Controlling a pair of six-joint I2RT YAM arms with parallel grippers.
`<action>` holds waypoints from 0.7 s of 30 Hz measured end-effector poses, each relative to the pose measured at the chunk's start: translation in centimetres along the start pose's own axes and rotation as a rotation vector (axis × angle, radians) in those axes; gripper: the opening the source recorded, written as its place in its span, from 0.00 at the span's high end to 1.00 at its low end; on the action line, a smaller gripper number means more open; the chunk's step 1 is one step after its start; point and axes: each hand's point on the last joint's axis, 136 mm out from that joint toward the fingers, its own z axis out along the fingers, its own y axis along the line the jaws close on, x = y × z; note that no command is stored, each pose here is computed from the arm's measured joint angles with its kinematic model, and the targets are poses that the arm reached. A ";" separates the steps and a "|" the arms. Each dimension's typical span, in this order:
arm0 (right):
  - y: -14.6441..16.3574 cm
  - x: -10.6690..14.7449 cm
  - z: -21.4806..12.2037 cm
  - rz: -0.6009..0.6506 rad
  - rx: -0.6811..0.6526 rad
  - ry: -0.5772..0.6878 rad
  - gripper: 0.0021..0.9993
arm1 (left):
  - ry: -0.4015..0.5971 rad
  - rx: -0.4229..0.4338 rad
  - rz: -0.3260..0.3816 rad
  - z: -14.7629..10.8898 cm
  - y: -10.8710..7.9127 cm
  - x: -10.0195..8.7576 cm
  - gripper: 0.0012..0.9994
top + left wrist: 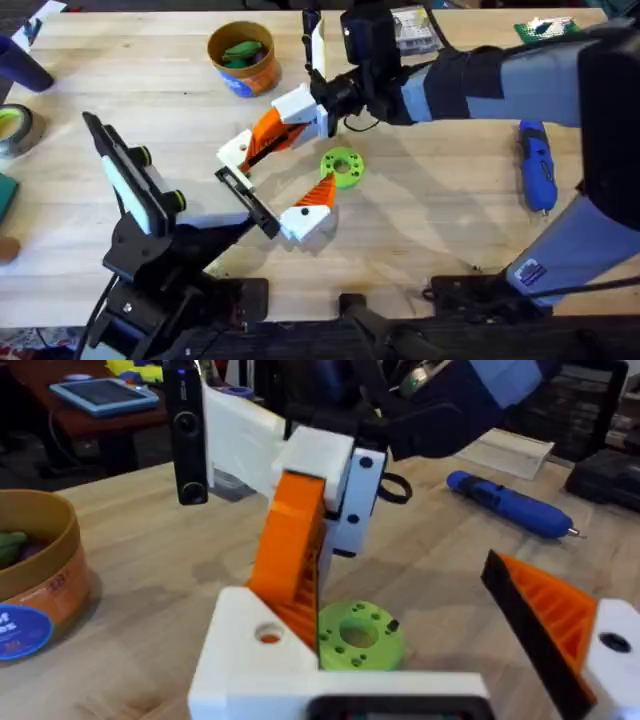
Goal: Pick up the gripper from the table and insert it into the empty holder that is missing its gripper. Then pick up a screw, insert it into the mounting hole, and use the screwdriver to tighten it. Finally, clean up the table by picking up the vegetable and placing it into the bucket.
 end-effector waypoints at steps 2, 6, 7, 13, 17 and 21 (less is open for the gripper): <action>0.0 0.0 0.0 -0.002 -0.001 0.001 0.82 | -0.001 0.000 0.001 0.0 0.0 0.0 0.01; 0.1 0.1 0.0 -0.002 -0.005 0.009 0.79 | -0.001 0.002 0.001 0.0 0.0 0.0 0.01; 0.2 0.2 0.0 -0.002 -0.006 0.011 0.78 | 0.000 0.004 0.000 0.0 -0.1 0.0 0.01; 0.4 0.4 -0.1 0.002 -0.017 0.025 0.56 | 0.009 0.014 -0.007 0.0 -0.2 0.2 0.01; 0.7 0.6 -0.4 -0.007 -0.031 0.043 0.23 | 0.011 0.036 -0.019 0.0 -0.6 0.2 0.01; 0.7 0.5 -0.5 -0.002 -0.030 0.039 0.03 | 0.016 0.099 -0.018 -0.1 -1.8 0.3 0.01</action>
